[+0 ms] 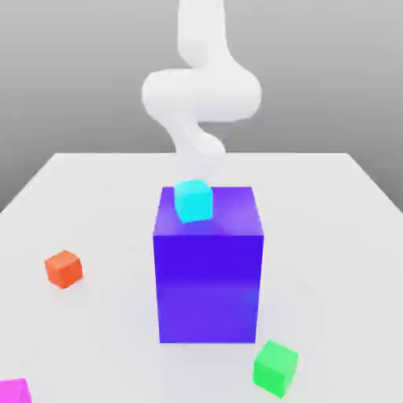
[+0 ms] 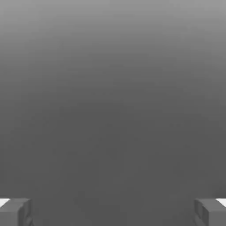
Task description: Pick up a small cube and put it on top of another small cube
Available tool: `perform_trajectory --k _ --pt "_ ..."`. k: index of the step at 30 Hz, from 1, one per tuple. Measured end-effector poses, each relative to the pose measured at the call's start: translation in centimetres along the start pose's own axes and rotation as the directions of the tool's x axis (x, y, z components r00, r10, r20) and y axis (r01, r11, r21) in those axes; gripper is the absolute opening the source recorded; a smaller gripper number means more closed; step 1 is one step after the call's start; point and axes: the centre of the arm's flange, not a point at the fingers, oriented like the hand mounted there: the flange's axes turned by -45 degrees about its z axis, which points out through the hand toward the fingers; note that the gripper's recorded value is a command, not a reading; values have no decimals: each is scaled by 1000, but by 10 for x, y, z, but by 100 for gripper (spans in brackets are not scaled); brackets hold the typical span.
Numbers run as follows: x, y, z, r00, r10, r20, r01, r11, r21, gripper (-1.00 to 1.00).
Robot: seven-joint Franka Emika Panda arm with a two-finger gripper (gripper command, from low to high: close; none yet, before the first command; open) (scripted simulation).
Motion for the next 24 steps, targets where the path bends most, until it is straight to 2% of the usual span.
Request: perform_trajectory --k 6,12,16,24 --pt "9 33 100 968 222 115 -206 969 -137 0" --pt "-4 80 198 878 443 183 -386 880 -276 0" --pt "-25 117 260 787 582 206 -490 791 -366 0" --pt "-95 194 370 537 821 197 -647 550 -528 0"
